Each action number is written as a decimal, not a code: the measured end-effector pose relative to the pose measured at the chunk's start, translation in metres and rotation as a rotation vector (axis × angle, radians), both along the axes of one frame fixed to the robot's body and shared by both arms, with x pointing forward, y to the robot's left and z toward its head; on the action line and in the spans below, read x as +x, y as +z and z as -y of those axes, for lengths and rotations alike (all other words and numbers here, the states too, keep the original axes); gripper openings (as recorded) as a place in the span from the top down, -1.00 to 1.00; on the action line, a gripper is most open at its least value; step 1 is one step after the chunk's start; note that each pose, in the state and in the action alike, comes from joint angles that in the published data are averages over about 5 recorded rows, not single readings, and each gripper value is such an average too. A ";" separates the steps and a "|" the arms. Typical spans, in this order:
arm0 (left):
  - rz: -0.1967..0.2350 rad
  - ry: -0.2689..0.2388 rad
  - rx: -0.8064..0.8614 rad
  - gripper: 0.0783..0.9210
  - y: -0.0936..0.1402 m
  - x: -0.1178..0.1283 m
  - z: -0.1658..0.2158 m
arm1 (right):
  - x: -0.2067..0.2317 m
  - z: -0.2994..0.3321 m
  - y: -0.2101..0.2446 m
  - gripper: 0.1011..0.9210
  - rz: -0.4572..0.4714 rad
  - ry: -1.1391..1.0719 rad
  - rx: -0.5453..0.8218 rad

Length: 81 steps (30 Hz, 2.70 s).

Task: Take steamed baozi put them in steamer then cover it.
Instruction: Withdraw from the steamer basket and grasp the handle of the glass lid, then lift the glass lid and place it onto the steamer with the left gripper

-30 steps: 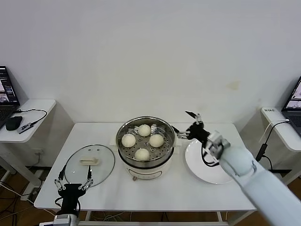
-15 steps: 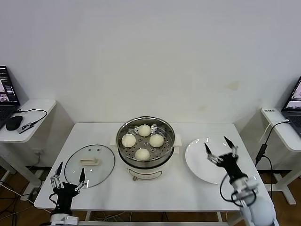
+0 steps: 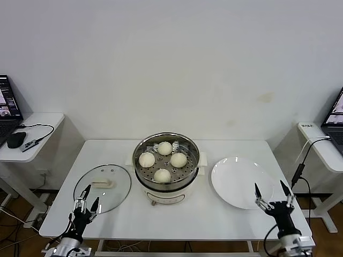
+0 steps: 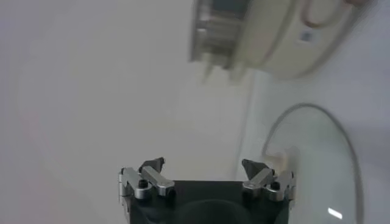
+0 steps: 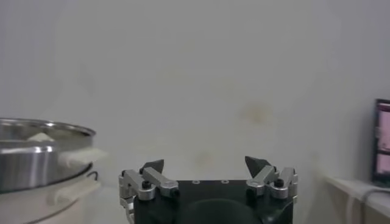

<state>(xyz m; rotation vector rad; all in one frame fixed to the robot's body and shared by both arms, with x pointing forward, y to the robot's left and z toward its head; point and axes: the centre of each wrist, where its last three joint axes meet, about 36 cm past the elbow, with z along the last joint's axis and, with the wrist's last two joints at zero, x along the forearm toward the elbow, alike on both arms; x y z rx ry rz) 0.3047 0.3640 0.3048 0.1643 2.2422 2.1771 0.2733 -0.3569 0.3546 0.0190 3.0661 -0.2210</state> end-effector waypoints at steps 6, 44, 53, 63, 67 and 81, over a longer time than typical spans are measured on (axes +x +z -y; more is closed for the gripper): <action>-0.006 -0.019 0.090 -0.77 -0.007 0.030 -0.013 | -0.016 0.000 -0.006 -0.76 -0.008 -0.033 0.001; -0.067 -0.015 0.180 -0.74 -0.029 0.147 -0.035 | -0.039 -0.004 -0.023 -0.76 -0.042 -0.090 0.021; -0.082 0.005 0.173 -0.18 -0.033 0.155 -0.038 | -0.037 -0.004 -0.026 -0.76 -0.045 -0.094 0.027; -0.078 0.017 0.145 0.52 -0.035 0.150 -0.039 | -0.037 -0.005 -0.026 -0.76 -0.045 -0.088 0.027; -0.062 0.028 0.143 0.77 -0.029 0.146 -0.042 | -0.037 -0.006 -0.024 -0.76 -0.043 -0.082 0.024; 0.038 0.144 0.129 0.86 0.040 0.112 -0.037 | -0.031 -0.014 -0.021 -0.76 -0.043 -0.042 0.011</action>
